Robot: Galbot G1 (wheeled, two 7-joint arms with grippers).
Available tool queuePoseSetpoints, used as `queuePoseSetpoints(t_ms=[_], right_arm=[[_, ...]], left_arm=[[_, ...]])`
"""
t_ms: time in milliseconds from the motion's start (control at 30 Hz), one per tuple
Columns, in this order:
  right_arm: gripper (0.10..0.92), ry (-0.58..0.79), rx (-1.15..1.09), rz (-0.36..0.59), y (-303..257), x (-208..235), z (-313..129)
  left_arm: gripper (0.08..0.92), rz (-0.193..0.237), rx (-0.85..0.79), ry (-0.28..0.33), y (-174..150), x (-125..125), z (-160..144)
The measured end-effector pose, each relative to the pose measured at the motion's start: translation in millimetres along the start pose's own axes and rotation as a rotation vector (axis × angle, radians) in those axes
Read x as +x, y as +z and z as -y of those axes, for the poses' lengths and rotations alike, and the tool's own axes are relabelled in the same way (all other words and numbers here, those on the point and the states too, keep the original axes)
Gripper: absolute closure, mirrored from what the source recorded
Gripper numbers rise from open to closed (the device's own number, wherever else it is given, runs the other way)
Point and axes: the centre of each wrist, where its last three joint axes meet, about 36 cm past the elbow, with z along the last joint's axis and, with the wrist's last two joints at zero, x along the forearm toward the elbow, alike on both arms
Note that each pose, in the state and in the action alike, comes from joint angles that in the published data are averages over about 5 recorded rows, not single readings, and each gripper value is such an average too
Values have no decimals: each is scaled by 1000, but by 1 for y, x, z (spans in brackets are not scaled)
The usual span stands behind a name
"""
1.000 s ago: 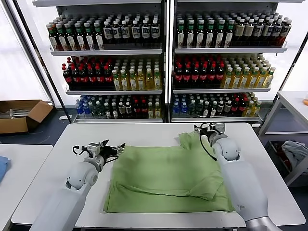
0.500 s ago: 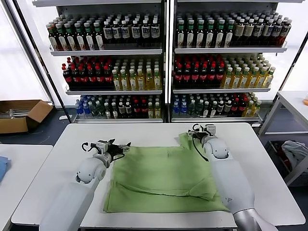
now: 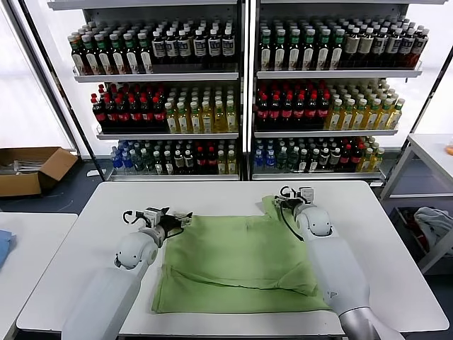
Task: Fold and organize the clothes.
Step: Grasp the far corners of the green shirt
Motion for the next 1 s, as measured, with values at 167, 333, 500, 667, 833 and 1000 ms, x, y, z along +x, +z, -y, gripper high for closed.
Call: queuePoseSetpoints(t_ms=[167, 333, 500, 667, 833, 1000], right_arm=[[333, 0, 2, -5, 4, 1, -1], [472, 5, 6, -12, 6, 2, 0], [602, 4, 12, -15, 8, 4, 2], [749, 3, 14, -15, 11, 7, 2], [885, 6, 1, -10, 14, 10, 0], [915, 10, -12, 5, 13, 17, 2]], left_arm=[[293, -15, 6, 8, 5, -2, 3], [440, -27, 8, 15, 10, -2, 6], [579, -35, 10, 23, 15, 0, 8], [726, -40, 16, 28, 19, 2, 11], [866, -40, 22, 30, 23, 5, 15], [911, -19, 24, 23, 21, 7, 19]])
